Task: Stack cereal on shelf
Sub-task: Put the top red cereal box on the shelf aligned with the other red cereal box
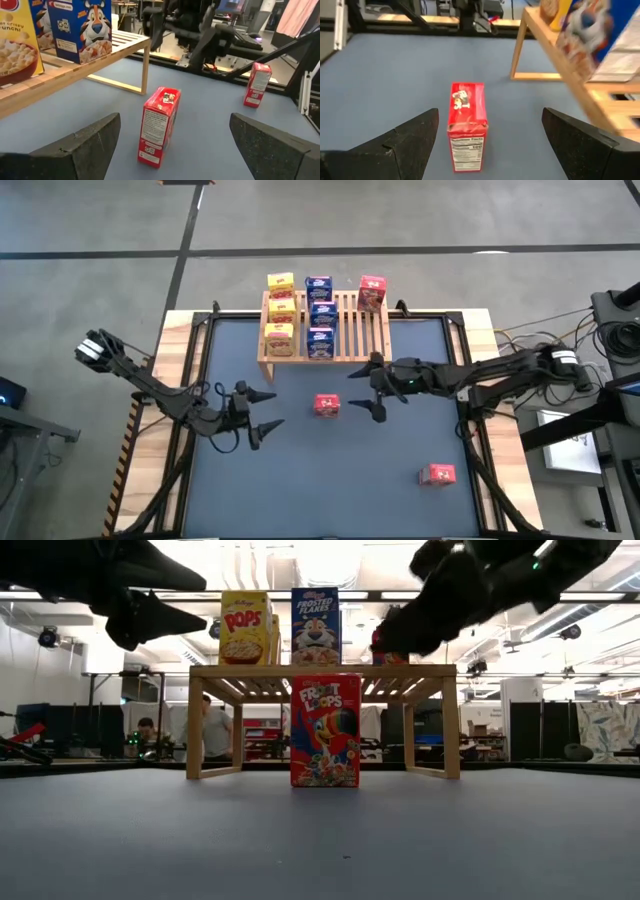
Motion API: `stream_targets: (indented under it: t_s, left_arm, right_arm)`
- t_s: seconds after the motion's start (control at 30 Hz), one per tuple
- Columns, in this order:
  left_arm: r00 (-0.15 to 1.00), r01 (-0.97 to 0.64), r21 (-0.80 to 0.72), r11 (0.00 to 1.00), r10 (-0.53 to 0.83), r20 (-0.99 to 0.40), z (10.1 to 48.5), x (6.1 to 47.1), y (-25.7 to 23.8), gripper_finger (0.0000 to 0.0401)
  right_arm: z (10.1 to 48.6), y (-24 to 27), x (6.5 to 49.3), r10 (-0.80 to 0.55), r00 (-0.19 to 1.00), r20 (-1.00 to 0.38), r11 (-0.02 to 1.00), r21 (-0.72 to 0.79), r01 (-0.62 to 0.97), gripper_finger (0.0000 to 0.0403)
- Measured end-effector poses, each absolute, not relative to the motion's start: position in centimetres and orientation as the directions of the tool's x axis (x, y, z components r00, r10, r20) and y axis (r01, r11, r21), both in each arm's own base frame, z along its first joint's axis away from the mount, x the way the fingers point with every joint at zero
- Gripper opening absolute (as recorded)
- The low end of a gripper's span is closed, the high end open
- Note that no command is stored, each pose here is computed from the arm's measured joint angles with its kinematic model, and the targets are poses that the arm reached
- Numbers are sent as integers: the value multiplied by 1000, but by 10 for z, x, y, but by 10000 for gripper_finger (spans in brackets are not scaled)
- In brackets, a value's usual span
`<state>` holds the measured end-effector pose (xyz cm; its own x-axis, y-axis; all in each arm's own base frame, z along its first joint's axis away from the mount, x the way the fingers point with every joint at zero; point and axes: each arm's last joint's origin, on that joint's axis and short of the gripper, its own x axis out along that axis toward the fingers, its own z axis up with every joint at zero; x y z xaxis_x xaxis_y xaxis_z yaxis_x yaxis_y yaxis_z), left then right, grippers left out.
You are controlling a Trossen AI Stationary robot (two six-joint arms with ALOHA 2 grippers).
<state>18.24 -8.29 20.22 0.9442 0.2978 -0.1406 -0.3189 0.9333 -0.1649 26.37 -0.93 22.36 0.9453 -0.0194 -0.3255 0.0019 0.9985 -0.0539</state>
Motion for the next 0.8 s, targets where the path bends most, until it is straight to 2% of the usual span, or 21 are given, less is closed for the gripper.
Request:
stream_targets:
  t_s: [0.17,0.4,0.6,0.8]
  left_arm:
    - [945,-316,-141,938,297,-137,205,183,-83,359]
    - [949,-305,-123,944,290,-127,216,187,-86,359]
    - [945,-307,-98,947,291,-153,220,189,-87,359]
    - [944,-309,-101,946,291,-157,220,189,-87,359]
  right_arm:
    - [199,-10,283,-18,942,-336,999,-38,6,345]
    - [175,-12,304,11,962,-272,999,37,-1,345]
    - [154,-12,310,17,943,-332,998,56,1,345]
    - [148,-13,320,16,943,-333,998,61,5,358]
